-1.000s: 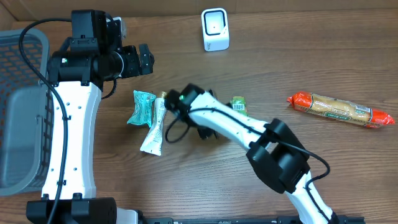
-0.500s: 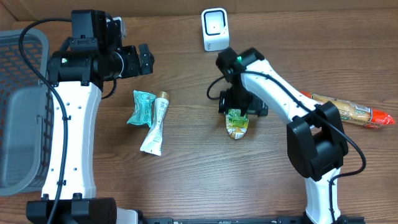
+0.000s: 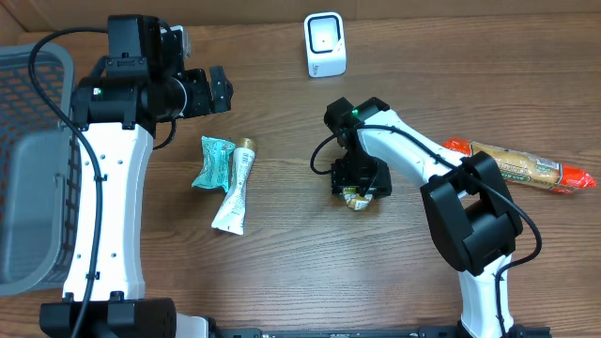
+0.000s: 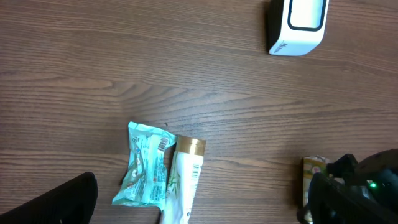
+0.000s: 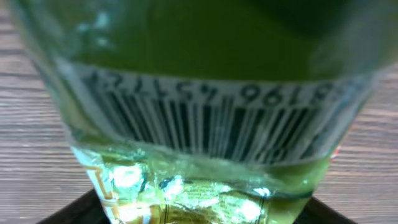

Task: Scan the item barcode

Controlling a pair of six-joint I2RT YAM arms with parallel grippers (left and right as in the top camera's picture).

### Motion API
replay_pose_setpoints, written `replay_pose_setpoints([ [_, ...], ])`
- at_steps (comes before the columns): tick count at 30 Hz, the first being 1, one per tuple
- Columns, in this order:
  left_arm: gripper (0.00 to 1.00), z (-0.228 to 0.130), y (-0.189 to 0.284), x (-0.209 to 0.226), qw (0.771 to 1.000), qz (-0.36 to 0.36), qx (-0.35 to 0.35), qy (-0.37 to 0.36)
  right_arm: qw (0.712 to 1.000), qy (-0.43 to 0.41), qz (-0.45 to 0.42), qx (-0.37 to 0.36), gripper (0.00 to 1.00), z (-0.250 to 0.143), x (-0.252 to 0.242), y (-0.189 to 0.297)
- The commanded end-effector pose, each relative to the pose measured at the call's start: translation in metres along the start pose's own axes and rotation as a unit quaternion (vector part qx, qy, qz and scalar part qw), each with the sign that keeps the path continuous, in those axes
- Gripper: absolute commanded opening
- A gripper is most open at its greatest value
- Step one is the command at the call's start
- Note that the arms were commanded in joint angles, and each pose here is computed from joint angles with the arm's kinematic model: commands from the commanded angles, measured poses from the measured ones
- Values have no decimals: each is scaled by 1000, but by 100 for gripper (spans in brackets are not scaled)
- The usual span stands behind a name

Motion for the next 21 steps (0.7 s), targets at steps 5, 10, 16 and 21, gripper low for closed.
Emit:
replay_pose_setpoints([
  [5, 99, 2, 3, -3, 1000, -6, -6, -13, 997, 29, -42, -60, 40, 14, -8, 4],
  [10, 100, 2, 3, -3, 1000, -6, -6, -13, 990, 43, -82, -110, 33, 28, -10, 17],
  [16, 99, 2, 3, -3, 1000, -6, -6, -13, 967, 76, -172, -174, 33, 24, 7, 27],
  [21, 100, 2, 3, -2, 1000, -6, -6, -13, 923, 113, -271, -248, 43, 2, 38, 35],
])
Point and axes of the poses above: each gripper's point midway between its finger pads, its own y axis back along the fingers, its own x axis along the line the jaws close on, z = x × y, the point moved 7 cm from there along y, back along the fingers, and after that the axes turned 2 degrees about y, right-handed, at the moved point
